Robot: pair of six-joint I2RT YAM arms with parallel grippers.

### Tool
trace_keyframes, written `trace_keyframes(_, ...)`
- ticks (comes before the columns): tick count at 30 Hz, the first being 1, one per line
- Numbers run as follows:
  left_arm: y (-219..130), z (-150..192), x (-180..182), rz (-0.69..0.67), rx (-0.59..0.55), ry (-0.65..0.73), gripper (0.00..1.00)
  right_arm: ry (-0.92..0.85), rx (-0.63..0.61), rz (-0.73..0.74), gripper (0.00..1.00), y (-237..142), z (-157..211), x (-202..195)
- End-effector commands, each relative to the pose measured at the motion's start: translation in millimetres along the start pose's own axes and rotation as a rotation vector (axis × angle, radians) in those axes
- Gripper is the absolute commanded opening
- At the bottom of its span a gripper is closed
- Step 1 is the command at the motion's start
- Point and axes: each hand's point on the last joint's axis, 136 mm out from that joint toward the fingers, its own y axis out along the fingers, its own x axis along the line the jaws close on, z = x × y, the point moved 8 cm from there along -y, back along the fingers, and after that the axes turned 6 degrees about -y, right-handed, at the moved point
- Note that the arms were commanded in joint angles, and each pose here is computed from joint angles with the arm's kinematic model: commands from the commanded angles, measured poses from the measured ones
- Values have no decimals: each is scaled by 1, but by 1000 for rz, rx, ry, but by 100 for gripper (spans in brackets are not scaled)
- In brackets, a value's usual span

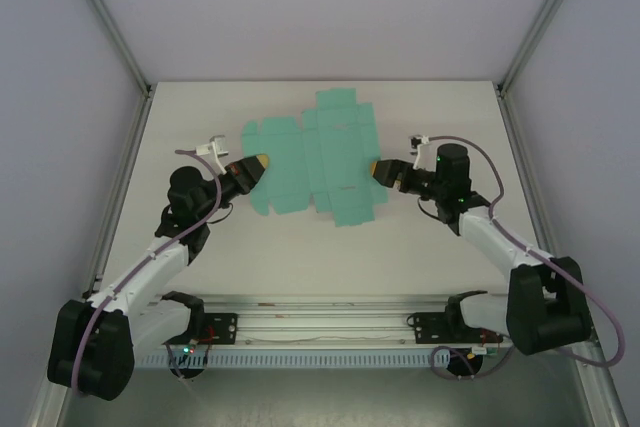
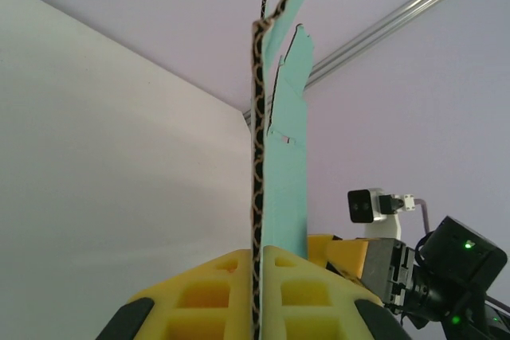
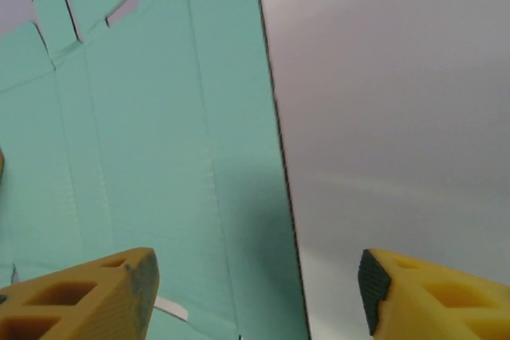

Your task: Assemble paper box

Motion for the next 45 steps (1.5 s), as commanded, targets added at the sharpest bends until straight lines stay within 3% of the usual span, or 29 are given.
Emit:
trace_keyframes(1,-3,-6,-11,53,-18,14,0,-57,-2,-116,54,1,-11,14)
trace_keyframes(11,-5,-2,-8,35,-11,12,0,-123,16,-168,16,2,-9,17)
trace_keyframes(17,-8,-1,-1,-17,-20,23,0,-234,26,-180,0,-3,-3,21)
trace_keyframes(18,-8,0,1,-44,-23,29,9,-246,25,-158,0,-4,-3,20)
trace_keyframes(19,-10,1,5,-80,-26,33,31,-255,27,-130,0,-5,-2,19)
trace_keyframes(20,-12,1,9,-125,-32,38,59,-263,35,-104,0,-5,-1,17)
trace_keyframes(22,-18,4,21,-230,-39,50,97,-283,48,-54,0,-6,1,13)
trace_keyframes(23,-22,5,27,-295,-46,59,100,-300,65,-30,0,-6,3,10)
trace_keyframes(27,-36,10,51,-521,-59,84,100,-386,139,96,0,0,14,-3)
trace_keyframes(31,-43,15,62,-626,-37,94,100,-485,251,231,0,13,21,-13)
trace_keyframes(34,-40,15,62,-610,-21,97,100,-566,305,257,0,25,23,-14)
trace_keyframes(38,-28,15,56,-538,34,94,100,-684,257,322,0,40,14,-14)
trace_keyframes(45,-12,14,54,-478,90,64,100,-1072,245,448,0,63,7,-7)
